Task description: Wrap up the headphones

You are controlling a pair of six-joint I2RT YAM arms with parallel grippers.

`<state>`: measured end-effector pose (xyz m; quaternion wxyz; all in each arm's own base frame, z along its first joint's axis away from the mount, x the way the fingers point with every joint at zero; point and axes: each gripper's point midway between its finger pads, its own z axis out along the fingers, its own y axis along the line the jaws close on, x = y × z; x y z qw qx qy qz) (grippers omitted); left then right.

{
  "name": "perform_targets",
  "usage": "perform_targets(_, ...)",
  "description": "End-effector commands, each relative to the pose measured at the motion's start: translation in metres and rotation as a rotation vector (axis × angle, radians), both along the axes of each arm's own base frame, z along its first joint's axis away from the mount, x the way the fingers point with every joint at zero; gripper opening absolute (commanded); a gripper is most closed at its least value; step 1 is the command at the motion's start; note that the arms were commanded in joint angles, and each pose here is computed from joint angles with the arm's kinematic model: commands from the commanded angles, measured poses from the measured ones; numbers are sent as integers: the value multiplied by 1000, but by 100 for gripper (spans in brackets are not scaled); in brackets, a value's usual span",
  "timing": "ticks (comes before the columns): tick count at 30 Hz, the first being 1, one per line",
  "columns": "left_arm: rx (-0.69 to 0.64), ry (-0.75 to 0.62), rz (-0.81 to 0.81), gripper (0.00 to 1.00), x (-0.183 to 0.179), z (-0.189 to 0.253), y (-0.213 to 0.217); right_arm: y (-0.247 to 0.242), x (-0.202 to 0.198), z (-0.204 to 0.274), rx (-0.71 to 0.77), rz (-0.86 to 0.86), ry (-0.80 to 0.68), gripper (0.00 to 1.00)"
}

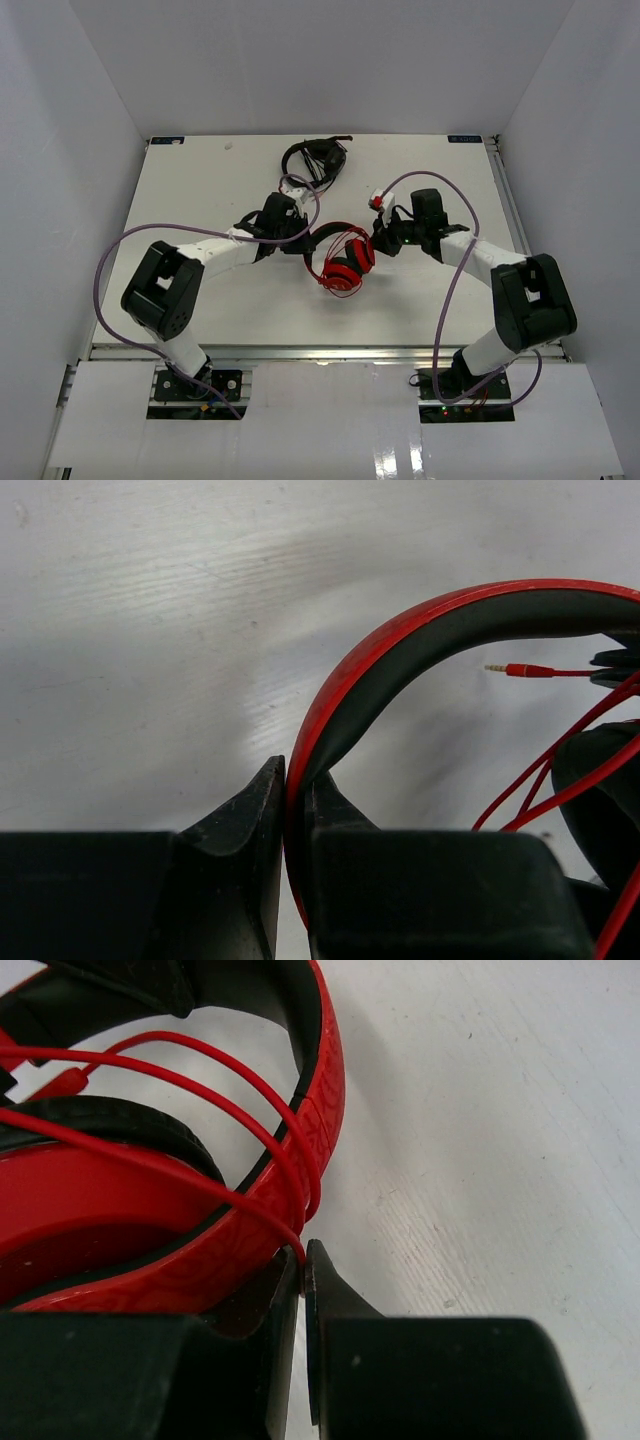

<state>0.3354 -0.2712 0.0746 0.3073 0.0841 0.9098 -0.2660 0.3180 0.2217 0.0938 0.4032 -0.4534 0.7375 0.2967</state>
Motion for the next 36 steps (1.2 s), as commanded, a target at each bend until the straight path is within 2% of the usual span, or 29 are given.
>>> perform_targets(1,-58,-66,162,0,38,23,-5,13,25,12,64,-14,25,10)
perform_targets(7,13,-76,272,0,57,4,8,14,47,-4,58,-67,92,12)
perform_targets(13,24,-47,291,4,60,-7,7,11,57,-23,52,-109,162,13)
perform_targets(17,-6,-34,191,0,51,-12,-7,8,69,-26,54,-133,169,12)
perform_targets(23,-16,-33,-14,0,34,-16,-22,8,102,-6,56,-157,84,9)
perform_targets(29,-17,-21,-75,0,30,-19,-28,15,128,8,67,-156,7,9)
perform_targets(36,-29,-9,-104,0,32,-20,-36,44,127,-2,47,-75,-6,11)
